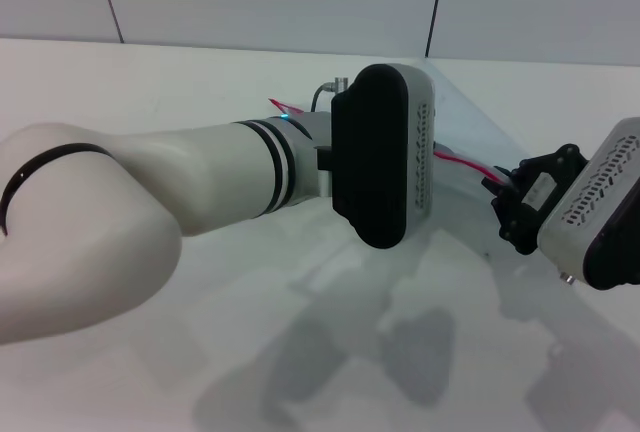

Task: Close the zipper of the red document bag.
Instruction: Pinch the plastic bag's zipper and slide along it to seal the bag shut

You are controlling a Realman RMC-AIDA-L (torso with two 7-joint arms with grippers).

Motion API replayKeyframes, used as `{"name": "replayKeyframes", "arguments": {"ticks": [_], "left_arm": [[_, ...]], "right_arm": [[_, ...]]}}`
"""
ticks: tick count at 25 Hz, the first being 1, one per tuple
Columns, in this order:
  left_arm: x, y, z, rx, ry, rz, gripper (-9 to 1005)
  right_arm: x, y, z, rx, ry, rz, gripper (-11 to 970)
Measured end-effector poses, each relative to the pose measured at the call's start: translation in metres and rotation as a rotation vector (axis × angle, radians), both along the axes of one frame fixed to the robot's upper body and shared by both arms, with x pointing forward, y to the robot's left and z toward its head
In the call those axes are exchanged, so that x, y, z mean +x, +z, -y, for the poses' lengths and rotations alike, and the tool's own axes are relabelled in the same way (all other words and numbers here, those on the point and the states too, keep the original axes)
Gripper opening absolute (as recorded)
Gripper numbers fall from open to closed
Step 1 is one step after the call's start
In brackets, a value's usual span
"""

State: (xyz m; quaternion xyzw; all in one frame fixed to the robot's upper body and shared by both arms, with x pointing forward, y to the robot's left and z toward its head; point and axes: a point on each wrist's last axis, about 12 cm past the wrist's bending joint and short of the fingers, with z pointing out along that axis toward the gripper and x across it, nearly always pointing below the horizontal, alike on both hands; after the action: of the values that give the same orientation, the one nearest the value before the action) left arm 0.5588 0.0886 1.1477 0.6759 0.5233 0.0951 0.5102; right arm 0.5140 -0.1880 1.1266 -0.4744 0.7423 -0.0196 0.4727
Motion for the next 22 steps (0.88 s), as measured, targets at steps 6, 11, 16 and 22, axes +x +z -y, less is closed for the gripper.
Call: {"name": "replayKeyframes", "arguments": {"ticks": [6,11,16,22], "left_arm": [[-0.0021,0.0012,0.0015,-0.006,-0.007,0.004,332],[-0.0031,0.0033,0.0023,-0.012,-0.009,0.007,332],[-0.0047,0.0023,0.0039,-0.011,-0.016,0.006,329],[-0.0059,0.0026,0.0041,-0.009,-0.018,0.005,323]], "right_arm": [[0.0013,0.001,0.0011,0.006,-0.008,0.014,78],[0.0016,0.001,0.0017,0.007,-0.011,0.016,81],[0.0023,0.0009,0.0028,0.007,-0.015,0.016,84],[0.0032,0.0002,0.005,0.006,-0.024,0.014,88]]}}
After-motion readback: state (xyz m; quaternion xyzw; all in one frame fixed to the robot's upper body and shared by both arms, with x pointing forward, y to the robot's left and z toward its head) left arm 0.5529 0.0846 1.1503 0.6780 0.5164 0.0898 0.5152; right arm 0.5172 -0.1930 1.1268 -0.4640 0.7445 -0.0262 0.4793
